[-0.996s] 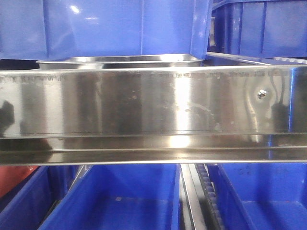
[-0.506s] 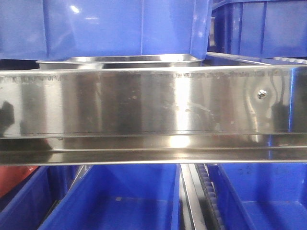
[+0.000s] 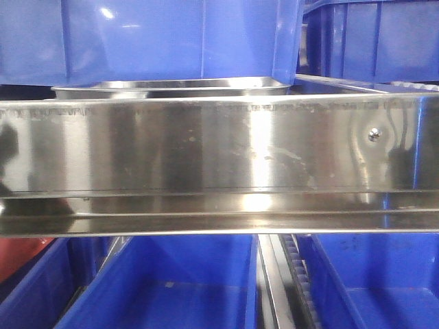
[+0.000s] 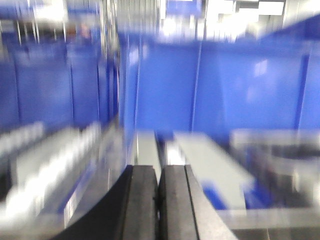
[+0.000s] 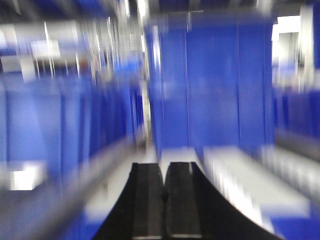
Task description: Stack silver trays without gaps
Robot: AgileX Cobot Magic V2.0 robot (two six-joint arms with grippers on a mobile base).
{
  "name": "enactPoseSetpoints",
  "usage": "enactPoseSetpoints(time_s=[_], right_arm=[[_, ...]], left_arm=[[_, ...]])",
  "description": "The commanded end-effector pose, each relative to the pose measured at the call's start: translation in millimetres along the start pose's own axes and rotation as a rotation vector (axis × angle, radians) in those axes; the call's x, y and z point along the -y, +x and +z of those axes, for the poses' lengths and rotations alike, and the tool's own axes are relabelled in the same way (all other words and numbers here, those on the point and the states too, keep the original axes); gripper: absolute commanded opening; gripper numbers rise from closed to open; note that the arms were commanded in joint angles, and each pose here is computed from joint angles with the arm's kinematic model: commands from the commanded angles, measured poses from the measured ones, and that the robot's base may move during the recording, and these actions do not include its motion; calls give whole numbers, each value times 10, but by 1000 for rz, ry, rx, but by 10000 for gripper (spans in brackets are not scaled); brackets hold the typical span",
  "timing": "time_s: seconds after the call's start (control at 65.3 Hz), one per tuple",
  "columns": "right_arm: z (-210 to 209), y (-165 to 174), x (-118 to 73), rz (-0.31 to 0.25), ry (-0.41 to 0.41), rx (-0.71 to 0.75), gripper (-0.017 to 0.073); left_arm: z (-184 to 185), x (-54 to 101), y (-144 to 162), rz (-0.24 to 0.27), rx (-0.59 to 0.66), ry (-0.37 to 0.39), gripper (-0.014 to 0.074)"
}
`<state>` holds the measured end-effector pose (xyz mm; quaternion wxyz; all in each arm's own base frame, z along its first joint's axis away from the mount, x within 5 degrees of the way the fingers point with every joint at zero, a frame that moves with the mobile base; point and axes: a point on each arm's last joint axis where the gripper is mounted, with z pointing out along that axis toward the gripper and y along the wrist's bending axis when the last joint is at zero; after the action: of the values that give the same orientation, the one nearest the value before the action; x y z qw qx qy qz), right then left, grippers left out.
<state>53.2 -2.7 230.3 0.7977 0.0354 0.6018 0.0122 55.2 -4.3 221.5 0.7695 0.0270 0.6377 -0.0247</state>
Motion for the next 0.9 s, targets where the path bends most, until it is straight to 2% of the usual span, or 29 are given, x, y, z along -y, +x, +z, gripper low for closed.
enactPoseSetpoints(time_s=[0.0,0.077,0.169,0.337,0.414,0.475,0.628,0.781,0.889], right_arm=[[-25,-199,1,-8,3,222,-79],[-40,-265,0,-8,3,291,-79],[-43,-533,-21,-6,-3,345,-79],[-100,-1118,-82,-4,-20,272,-79],[-98,-1338,-109,-6,-25,167,-79],[-35,-1397,-122,-8,-26,44,-79],[249,-1501,-155,13,-28,-258,-79],[662,-1532,-192,35,-34,-580,-79],[953,-1459,-192,37,-28,-701,-79]], left_arm=[[-16,2,-155,2,164,1,-16],[-23,3,-237,3,208,2,-16],[-39,-1,-469,3,243,-1,-16],[-132,-9,-989,8,304,-6,-16],[-100,-20,-1089,57,165,-21,-16],[-45,-34,-1138,70,56,-31,-16],[175,-57,-1251,67,-175,-43,-16],[500,-82,-1344,63,-472,-57,-16],[769,-87,-1295,64,-598,-56,-16]])
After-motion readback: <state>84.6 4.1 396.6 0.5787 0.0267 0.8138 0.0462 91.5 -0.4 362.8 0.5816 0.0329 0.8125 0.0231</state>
